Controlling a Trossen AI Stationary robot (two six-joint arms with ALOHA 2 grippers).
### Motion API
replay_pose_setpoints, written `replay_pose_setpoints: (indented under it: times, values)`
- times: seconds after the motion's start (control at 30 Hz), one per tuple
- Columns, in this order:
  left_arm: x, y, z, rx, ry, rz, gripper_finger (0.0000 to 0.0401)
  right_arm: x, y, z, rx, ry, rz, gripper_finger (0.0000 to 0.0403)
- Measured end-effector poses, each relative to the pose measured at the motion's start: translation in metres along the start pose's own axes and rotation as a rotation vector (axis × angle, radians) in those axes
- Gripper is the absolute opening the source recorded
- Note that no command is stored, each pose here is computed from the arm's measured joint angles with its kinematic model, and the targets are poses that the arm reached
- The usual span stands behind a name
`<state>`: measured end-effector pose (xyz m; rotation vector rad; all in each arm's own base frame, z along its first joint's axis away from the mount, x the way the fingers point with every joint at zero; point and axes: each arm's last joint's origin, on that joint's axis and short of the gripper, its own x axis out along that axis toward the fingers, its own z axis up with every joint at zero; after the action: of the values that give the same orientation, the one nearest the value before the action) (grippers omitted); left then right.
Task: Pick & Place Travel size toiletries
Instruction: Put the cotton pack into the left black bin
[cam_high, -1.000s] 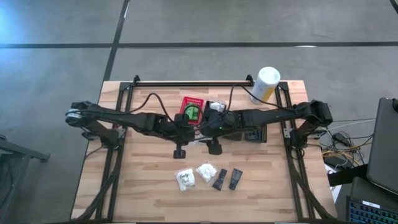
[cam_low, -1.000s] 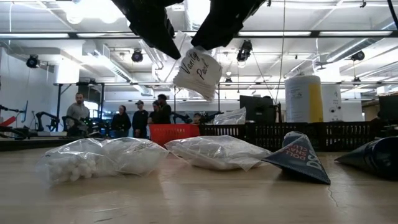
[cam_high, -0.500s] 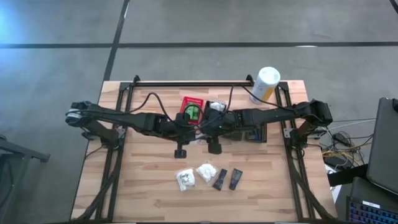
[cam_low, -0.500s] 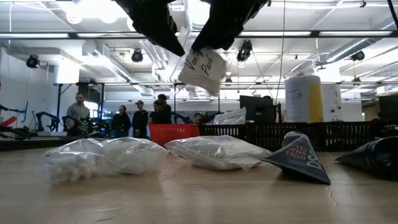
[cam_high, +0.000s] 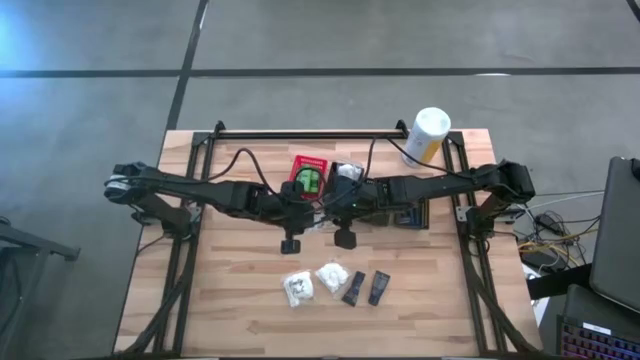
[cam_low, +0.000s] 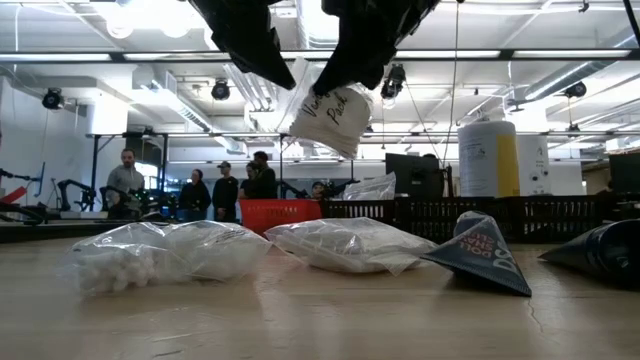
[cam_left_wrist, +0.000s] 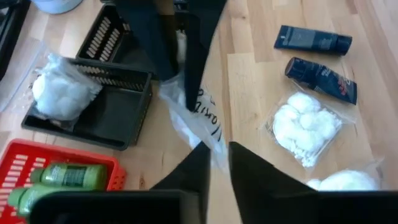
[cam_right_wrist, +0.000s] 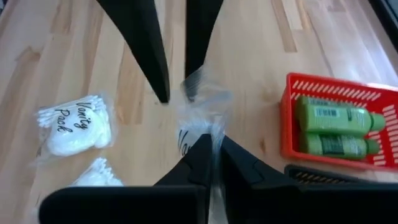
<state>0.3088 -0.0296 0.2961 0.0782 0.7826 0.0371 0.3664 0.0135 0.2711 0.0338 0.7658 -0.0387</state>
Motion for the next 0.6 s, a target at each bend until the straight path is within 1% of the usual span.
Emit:
replay_pose_setpoints:
  times: [0.17, 0.27, 0.37, 0.43, 0.6]
  values:
    - [-0.010, 0.002, -0.002, -0.032, 0.002, 0.032, 0.0125, -0.002, -0.001, -0.005, 0.052, 0.005, -0.007, 0.0011]
    - [-0.019, 0.003, -0.005, -0.044, 0.009, 0.050, 0.0155, -0.007, -0.002, -0.009, 0.084, -0.011, -0.038, 0.0012]
    - [-0.027, 0.006, -0.012, -0.070, 0.012, 0.093, 0.0175, -0.017, -0.004, -0.016, 0.144, -0.075, -0.056, 0.0011]
    - [-0.031, 0.007, -0.019, -0.095, 0.008, 0.104, 0.0183, -0.024, -0.006, -0.022, 0.199, -0.145, -0.066, 0.0010]
    - [-0.048, 0.010, -0.031, -0.198, -0.065, 0.126, 0.0184, -0.037, -0.015, -0.046, 0.367, -0.339, -0.054, 0.0013]
